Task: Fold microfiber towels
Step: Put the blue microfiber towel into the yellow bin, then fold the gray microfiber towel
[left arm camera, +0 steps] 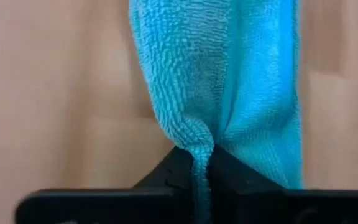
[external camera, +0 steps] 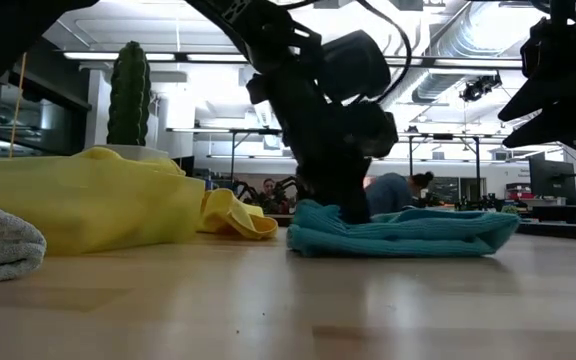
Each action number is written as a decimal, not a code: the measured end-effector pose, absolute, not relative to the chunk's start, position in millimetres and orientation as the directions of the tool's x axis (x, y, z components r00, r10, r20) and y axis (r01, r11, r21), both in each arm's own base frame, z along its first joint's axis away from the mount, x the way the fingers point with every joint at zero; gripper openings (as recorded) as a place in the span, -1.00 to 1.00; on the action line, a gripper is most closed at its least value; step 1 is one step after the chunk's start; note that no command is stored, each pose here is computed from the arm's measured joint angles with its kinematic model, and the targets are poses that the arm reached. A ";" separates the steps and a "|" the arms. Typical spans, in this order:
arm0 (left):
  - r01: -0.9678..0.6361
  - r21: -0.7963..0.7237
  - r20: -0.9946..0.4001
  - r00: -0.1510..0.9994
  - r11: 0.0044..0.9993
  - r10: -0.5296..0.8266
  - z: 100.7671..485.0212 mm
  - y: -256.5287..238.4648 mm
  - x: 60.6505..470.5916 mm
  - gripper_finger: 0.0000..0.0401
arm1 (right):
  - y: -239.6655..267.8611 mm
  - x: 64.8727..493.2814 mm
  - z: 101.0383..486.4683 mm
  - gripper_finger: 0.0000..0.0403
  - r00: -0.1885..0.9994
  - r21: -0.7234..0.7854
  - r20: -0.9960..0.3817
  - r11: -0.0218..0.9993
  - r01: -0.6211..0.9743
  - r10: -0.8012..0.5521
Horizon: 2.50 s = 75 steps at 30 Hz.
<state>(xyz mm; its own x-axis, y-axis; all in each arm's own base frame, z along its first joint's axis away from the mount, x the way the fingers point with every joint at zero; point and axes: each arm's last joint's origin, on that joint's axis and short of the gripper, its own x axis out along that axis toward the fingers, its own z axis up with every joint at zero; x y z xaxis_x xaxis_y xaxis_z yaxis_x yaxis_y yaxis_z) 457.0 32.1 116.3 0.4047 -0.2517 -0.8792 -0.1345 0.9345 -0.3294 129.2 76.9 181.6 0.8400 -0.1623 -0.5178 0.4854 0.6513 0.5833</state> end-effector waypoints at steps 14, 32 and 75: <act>0.212 -0.219 -0.852 0.435 0.953 -0.292 254.3 5.8 399.3 -0.99 | 73.2 126.9 179.4 -0.18 0.825 0.533 -0.511 0.665 0.523 -0.240; 0.226 -0.291 -0.948 0.059 0.929 -0.312 322.2 -19.1 237.2 -1.00 | 73.8 127.5 180.2 -0.18 0.830 0.558 -0.506 0.645 0.522 -0.234; 0.001 -0.211 -0.940 0.274 0.978 -0.203 307.1 -30.9 195.6 -0.10 | 77.9 132.3 183.9 -0.18 0.857 0.626 -0.477 0.608 0.487 -0.195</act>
<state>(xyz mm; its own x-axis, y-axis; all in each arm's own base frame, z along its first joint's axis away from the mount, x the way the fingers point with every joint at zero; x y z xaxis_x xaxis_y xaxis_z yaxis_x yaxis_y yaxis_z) 195.6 -30.9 307.1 0.2736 -0.2028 -0.9402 0.0008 0.9776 -0.2106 132.3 77.9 183.9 0.8570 -0.1955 -0.4768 0.4873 0.6085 0.6263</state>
